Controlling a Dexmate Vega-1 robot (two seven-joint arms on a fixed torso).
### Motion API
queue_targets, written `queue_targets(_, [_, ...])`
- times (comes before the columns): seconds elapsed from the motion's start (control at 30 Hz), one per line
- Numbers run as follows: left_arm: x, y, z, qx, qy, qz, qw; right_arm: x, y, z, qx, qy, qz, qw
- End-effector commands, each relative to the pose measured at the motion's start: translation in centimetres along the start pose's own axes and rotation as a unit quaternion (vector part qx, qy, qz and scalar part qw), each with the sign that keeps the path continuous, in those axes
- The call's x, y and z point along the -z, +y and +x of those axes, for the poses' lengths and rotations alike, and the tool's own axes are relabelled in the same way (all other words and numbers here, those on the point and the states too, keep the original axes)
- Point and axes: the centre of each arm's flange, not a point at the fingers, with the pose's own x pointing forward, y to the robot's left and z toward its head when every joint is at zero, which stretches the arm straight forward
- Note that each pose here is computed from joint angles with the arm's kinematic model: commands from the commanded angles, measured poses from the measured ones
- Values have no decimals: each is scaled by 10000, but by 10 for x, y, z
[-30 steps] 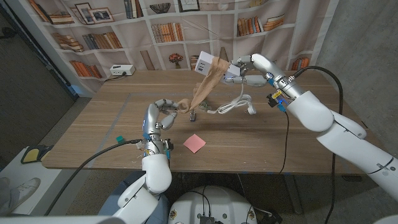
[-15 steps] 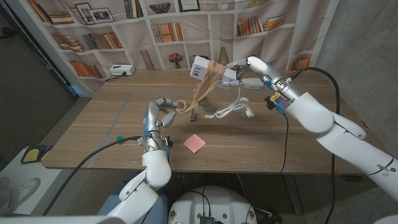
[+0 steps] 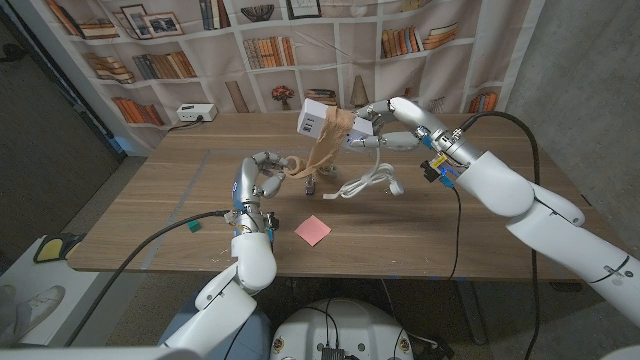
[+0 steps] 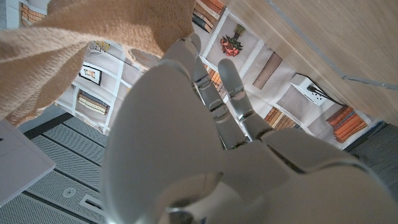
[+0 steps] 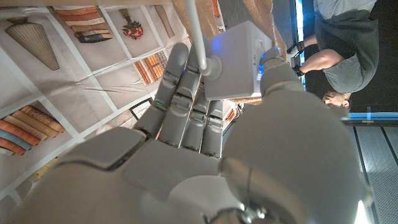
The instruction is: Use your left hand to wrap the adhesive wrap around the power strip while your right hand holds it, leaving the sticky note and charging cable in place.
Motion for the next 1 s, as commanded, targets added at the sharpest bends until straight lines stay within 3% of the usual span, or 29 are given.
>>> queue_targets(0.03, [-1, -2, 9, 20, -46, 3, 10000, -6, 10, -1, -183, -82, 74, 9998])
queue_targets(0.4, [-4, 4, 12, -67, -69, -60, 9999, -4, 15, -3, -242, -22, 4, 9997])
queue_targets(0.67, [-13, 5, 21, -86, -257, -15, 9996, -4, 20, -4, -359, 0, -75, 9993])
queue_targets(1.0, [-15, 1, 23, -30, -328, 2, 9995, -7, 22, -8, -491, -48, -94, 9987])
